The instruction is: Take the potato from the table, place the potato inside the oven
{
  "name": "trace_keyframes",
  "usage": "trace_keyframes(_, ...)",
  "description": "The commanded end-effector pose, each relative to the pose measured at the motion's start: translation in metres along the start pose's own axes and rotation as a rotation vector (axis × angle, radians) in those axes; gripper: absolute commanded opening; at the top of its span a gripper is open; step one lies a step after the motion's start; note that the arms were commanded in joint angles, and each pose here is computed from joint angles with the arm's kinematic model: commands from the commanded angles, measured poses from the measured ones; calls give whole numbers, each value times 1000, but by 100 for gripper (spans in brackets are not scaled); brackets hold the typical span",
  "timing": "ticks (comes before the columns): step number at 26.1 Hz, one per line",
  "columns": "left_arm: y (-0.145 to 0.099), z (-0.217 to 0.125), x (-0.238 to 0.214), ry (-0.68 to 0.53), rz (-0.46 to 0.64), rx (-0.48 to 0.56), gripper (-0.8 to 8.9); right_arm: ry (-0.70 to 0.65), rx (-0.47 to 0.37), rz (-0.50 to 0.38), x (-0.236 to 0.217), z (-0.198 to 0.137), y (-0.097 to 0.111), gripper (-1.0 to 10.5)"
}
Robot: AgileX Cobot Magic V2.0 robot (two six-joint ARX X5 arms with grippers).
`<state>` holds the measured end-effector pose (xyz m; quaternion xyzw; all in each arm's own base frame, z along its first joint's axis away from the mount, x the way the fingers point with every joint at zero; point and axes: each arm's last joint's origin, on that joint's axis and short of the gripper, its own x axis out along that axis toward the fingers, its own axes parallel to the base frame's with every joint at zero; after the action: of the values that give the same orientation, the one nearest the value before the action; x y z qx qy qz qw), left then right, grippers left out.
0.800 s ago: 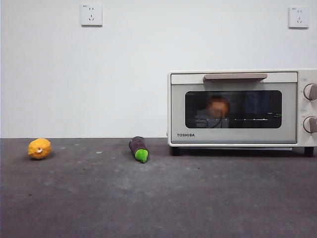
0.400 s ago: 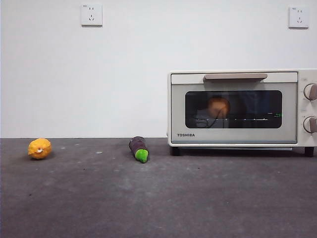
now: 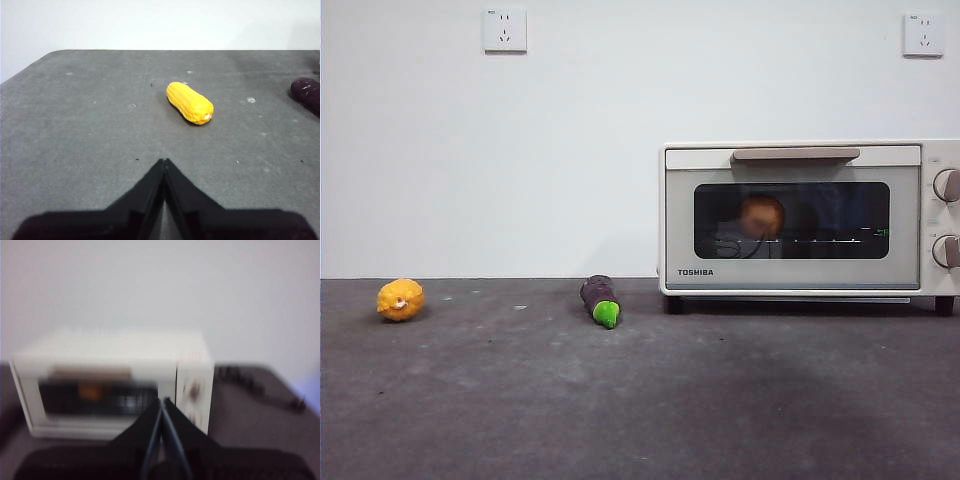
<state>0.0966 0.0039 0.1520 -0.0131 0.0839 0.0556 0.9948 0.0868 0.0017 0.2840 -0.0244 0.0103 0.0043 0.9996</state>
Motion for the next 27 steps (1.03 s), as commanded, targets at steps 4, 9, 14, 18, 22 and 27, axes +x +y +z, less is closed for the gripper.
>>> trace_keyframes(4,0,-3,1,3,3,11,-4,74,111,-1,11,-76,4,1)
trace_keyframes(9,0,-3,1,3,3,11,-4,56,116,-13,10,-99,5,1)
trace_keyframes(14,0,-3,1,3,3,11,-4,65,99,-122,11,-110,2,1)
trace_keyframes(18,0,-3,1,3,3,11,-4,80,85,-176,13,-121,1,1)
trace_keyframes(22,0,-3,1,4,3,11,-4,120,77,-169,12,-130,2,1)
trace_keyframes(27,0,-3,1,8,3,11,-4,120,73,-142,12,-130,2,1)
